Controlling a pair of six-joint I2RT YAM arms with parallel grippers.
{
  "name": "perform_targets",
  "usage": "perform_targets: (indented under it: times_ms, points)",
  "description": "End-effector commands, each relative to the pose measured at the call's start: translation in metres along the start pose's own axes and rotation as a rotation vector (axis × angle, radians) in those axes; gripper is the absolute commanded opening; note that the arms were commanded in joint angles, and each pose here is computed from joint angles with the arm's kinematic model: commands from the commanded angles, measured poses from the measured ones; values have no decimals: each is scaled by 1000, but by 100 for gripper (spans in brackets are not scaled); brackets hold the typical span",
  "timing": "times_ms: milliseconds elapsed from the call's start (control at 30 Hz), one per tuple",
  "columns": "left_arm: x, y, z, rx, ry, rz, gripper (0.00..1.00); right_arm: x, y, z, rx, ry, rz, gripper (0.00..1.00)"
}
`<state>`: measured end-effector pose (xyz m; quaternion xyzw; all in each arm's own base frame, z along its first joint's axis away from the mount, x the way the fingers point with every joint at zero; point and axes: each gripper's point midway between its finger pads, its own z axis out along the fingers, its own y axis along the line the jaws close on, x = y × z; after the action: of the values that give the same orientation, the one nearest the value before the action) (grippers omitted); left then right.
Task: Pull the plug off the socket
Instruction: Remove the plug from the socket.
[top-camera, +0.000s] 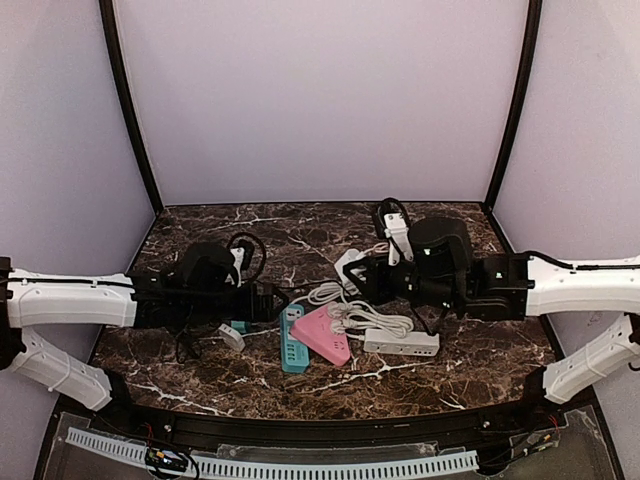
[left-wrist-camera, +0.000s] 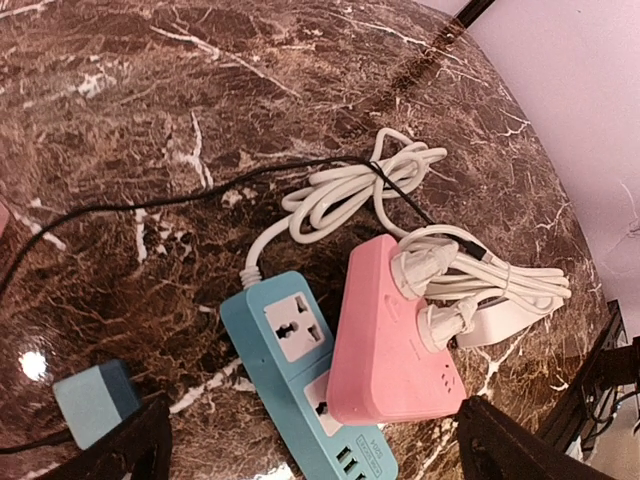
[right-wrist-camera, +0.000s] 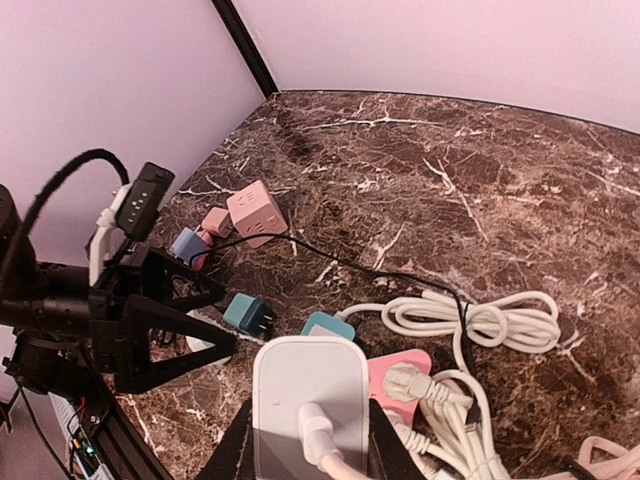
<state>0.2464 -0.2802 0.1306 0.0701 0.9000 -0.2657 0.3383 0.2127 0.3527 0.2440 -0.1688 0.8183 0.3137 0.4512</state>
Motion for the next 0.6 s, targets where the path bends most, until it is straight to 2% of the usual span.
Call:
perform_targets:
  times_ms: [0, 167, 367, 467, 567]
  points:
    - [-26, 14, -25, -57, 17, 123, 99, -19, 6, 13, -66, 36, -78, 0]
    - [-65, 41, -46, -107, 1, 208, 99, -20, 6, 48, -105, 111, -90, 0]
    - [-105, 87, -50, -221, -30, 249, 99, -11, 45, 96, -259, 202, -135, 0]
    - [-112, 92, -43, -191, -61, 266, 99, -1, 60, 118, -307, 244, -134, 0]
    - [-122, 98, -44, -153, -82, 213, 99, 11, 68, 137, -323, 275, -139, 0]
